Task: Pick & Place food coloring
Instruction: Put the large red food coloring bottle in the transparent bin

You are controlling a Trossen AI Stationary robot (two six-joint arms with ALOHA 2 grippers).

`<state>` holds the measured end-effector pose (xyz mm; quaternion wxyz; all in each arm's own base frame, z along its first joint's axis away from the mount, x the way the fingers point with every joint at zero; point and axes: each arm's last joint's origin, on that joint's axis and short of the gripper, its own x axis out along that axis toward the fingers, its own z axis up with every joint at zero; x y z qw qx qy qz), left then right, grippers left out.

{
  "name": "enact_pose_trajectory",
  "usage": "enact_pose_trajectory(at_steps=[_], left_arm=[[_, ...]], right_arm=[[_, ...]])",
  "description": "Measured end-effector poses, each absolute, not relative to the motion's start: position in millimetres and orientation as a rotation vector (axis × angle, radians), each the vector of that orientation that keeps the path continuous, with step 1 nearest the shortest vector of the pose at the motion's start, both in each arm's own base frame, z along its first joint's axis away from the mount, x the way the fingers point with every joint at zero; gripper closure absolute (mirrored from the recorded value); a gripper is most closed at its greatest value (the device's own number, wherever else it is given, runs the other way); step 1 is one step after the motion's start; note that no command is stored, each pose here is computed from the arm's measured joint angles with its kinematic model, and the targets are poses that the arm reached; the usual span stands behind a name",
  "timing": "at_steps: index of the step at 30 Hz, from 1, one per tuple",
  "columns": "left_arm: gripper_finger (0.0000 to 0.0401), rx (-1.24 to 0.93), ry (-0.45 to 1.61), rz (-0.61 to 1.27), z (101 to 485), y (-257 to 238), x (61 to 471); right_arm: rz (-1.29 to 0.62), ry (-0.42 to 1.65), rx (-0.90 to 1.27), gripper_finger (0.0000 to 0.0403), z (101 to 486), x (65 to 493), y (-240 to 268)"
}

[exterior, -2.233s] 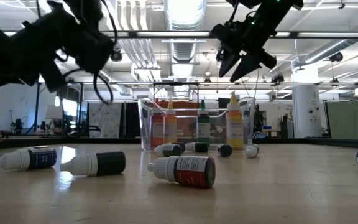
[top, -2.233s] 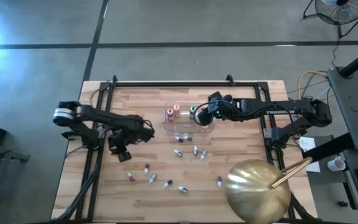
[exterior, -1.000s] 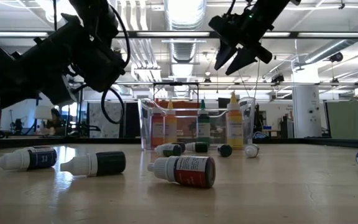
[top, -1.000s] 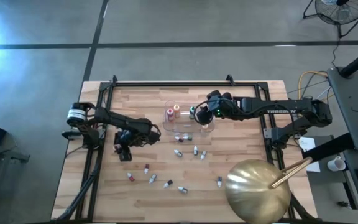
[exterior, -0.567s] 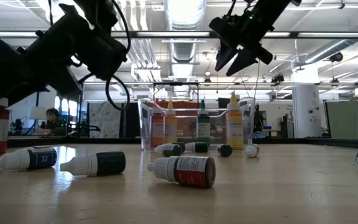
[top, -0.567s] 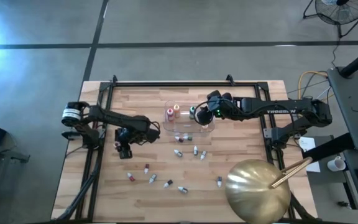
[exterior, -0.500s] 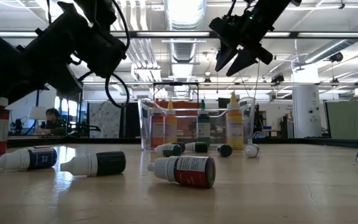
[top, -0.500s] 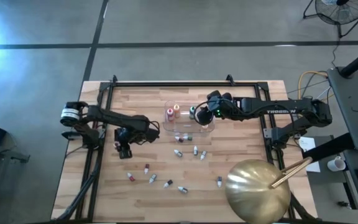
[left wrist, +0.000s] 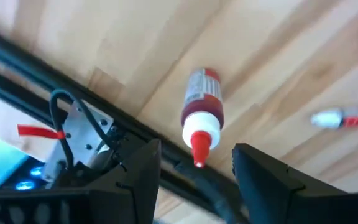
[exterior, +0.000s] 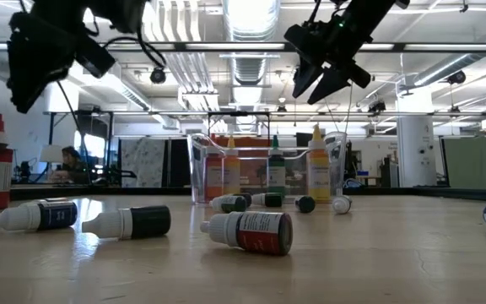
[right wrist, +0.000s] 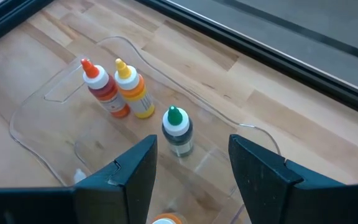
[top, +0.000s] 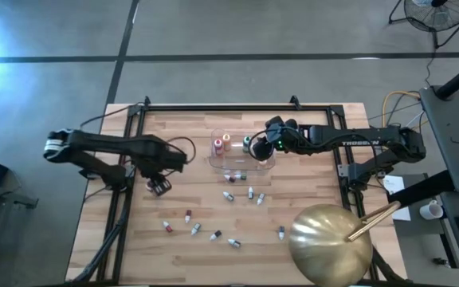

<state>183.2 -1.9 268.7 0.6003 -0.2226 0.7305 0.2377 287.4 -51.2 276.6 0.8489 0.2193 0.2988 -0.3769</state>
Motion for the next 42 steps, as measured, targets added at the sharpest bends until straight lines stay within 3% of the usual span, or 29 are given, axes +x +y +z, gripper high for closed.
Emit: enact_pose_trajectory(at_steps=[7, 15, 26, 42], left_arm=[[0.0229, -0.732, 1.446, 0.738, 276, -1, 152], [0.0229, -0.931, 1.351, 0.914, 259, -1, 124], [0.0229, -1.029, 1.214, 0.861, 245, -2, 132], [0.0229, -1.053, 1.302, 0.858, 227, -4, 128]], right_arm=[[-0.796, 0.639, 0.459, 0.0211, 274, 287, -51], [-0.797, 0.645, 0.458, 0.0211, 272, 286, -51], [-0.797, 0.649, 0.458, 0.0211, 271, 286, -51], [-0.799, 0.651, 0.460, 0.0211, 270, 286, -51]])
